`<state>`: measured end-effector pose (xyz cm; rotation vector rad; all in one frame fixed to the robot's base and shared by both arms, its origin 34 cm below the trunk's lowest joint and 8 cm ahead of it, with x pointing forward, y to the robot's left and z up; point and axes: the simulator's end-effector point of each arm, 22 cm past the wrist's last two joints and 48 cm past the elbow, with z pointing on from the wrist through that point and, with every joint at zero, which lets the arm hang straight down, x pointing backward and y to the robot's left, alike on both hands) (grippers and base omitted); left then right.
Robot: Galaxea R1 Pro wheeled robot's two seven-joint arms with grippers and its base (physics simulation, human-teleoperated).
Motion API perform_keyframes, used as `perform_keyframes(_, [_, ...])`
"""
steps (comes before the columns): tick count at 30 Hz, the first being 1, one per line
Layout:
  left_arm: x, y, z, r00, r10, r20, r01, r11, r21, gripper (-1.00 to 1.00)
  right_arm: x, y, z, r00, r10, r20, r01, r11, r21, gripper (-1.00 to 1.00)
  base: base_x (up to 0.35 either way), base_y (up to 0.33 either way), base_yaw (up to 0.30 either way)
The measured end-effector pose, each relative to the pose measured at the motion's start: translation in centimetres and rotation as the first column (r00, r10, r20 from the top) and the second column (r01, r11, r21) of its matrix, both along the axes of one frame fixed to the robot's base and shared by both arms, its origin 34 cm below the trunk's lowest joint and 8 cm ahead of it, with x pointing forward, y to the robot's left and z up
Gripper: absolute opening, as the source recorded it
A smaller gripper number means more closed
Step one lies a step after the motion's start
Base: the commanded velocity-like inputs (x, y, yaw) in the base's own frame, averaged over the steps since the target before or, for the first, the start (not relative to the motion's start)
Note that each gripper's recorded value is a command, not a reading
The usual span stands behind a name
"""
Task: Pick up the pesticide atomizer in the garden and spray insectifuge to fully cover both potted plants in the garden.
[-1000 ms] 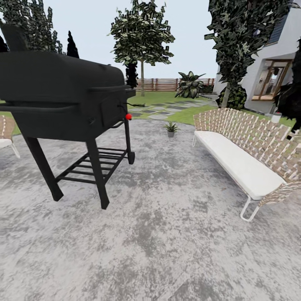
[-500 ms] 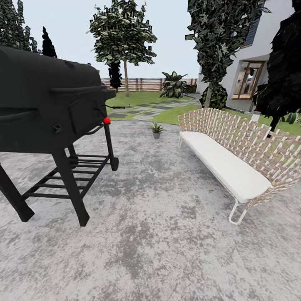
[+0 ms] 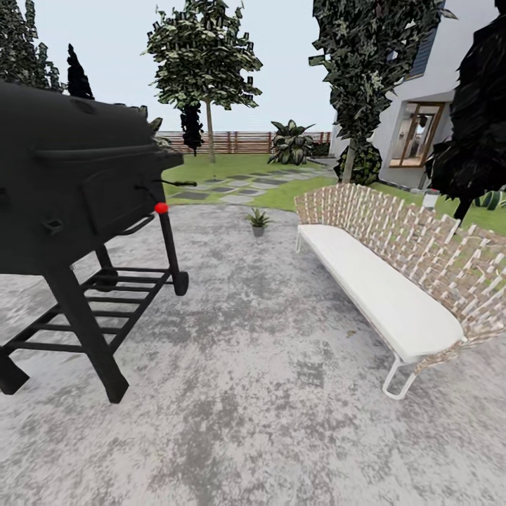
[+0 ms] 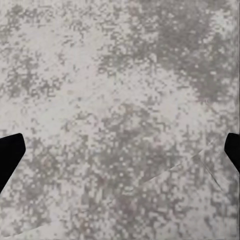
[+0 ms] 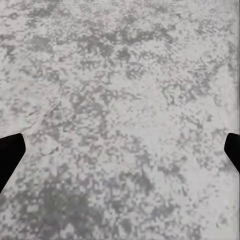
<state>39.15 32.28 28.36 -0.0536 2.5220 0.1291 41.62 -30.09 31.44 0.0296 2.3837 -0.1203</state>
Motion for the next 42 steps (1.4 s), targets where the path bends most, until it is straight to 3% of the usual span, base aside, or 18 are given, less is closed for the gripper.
perform_keyframes(42, [-0.11, 0.07, -0.02, 1.000, 0.001, -0.001, -0.001, 1.000, 0.001, 1.00, -0.04, -0.06, -0.02, 1.000, -0.007, 0.000, 0.007, 1.000, 0.001, 1.00, 0.337, -0.023, 0.000])
